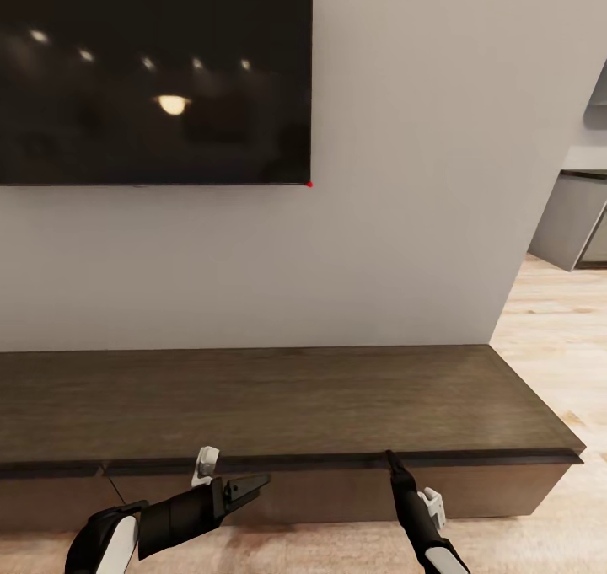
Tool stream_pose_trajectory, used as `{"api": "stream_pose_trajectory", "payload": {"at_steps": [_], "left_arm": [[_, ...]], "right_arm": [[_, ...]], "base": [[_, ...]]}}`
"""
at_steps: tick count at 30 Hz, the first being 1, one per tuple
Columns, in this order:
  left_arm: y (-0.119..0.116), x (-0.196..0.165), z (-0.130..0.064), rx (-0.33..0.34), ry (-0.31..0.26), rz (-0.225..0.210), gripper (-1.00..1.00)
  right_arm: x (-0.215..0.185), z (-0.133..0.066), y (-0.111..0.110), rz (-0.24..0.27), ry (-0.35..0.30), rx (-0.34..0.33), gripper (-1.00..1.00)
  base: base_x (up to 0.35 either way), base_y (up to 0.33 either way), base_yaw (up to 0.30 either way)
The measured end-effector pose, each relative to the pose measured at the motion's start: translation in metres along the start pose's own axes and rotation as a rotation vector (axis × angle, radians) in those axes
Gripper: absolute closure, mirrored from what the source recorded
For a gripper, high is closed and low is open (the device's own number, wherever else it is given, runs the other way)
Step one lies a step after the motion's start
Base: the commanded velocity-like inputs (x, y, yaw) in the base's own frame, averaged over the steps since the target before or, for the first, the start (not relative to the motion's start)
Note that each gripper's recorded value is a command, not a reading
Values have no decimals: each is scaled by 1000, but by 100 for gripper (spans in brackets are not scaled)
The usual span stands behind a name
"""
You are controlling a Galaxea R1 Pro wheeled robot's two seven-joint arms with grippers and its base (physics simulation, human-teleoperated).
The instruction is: Place each of the two pumpkins and all three candles from the living room inside a cabinet in the living room (use any cabinet), then make sure every cabinet is closed, and position the cauldron so it is next to a table in the living room.
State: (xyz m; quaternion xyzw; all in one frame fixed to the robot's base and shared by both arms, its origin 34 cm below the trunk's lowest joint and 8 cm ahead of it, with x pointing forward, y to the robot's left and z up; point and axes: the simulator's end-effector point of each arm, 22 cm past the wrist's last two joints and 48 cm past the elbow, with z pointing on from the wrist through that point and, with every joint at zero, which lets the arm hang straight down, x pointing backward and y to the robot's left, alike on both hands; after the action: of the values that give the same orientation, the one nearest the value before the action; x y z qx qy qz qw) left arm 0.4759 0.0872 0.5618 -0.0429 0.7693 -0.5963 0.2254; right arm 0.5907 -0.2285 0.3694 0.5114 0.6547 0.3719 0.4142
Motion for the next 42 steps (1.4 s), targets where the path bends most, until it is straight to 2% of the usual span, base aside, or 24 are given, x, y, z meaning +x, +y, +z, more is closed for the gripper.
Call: {"api": "stream_pose_trajectory", "payload": {"at_steps": [42], "left_arm": [[0,1,1,0,-1,0,-100]], "right_arm": [[1,0,2,-3,2,-5,100]], "base": [[-7,0,0]]}}
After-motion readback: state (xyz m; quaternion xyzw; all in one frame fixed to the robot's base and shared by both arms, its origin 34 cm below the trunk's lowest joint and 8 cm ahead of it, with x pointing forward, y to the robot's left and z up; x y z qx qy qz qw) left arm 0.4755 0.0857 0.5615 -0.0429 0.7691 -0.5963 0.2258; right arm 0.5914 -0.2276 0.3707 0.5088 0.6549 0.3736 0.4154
